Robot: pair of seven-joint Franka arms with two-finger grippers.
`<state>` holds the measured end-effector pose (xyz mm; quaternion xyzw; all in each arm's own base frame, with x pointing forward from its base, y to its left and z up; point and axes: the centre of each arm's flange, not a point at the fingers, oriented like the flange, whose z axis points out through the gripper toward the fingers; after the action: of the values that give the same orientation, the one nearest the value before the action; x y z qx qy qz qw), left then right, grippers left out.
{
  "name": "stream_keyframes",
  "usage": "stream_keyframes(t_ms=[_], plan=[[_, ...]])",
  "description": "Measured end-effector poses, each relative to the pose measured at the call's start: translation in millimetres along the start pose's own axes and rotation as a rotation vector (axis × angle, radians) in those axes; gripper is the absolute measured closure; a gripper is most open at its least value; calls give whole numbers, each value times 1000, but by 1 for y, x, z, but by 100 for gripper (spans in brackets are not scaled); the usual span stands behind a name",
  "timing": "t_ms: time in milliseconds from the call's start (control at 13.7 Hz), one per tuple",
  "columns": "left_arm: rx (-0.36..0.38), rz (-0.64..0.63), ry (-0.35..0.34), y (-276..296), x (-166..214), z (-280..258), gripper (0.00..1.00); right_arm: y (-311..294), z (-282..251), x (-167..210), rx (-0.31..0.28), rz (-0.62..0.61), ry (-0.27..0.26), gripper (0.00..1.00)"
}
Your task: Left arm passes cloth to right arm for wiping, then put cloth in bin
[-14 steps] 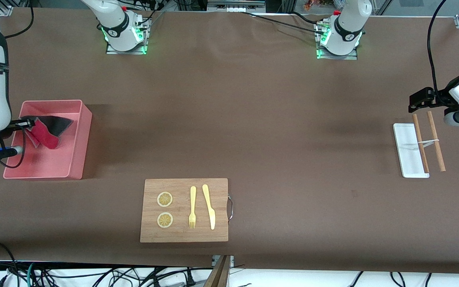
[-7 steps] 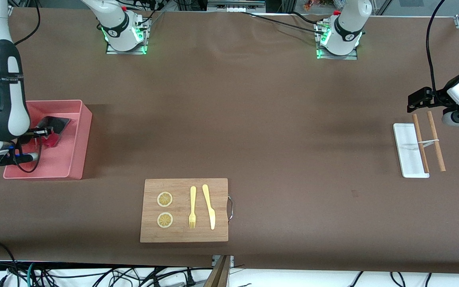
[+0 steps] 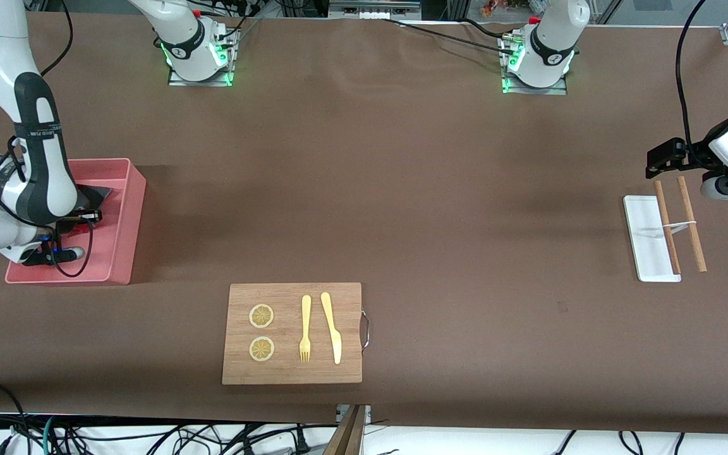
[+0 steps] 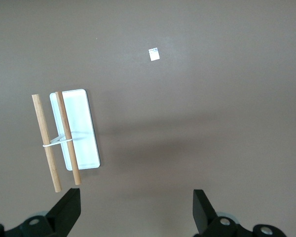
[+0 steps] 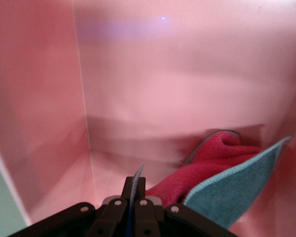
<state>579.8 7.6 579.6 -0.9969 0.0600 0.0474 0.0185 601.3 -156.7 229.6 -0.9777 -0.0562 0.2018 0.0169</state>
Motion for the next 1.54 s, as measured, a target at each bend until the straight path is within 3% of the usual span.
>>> stream_keyframes(t_ms=[219, 585, 804, 877, 1170, 1535], plan=[[0, 0, 0, 0, 0, 0, 0, 0, -2, 0, -3, 0, 8, 89], [0, 0, 0, 0, 0, 0, 0, 2, -59, -11, -19, 3, 98, 38], [0, 0, 0, 0, 0, 0, 0, 0, -109, -34, 2, 4, 100, 6], [0, 0, 1, 0, 0, 0, 0, -3, -126, -41, 10, 1, 92, 0], [0, 0, 1, 0, 0, 0, 0, -15, -185, -69, 24, -15, 97, 0], [0, 0, 1, 0, 0, 0, 0, -63, -251, -109, -26, -73, 159, 0]])
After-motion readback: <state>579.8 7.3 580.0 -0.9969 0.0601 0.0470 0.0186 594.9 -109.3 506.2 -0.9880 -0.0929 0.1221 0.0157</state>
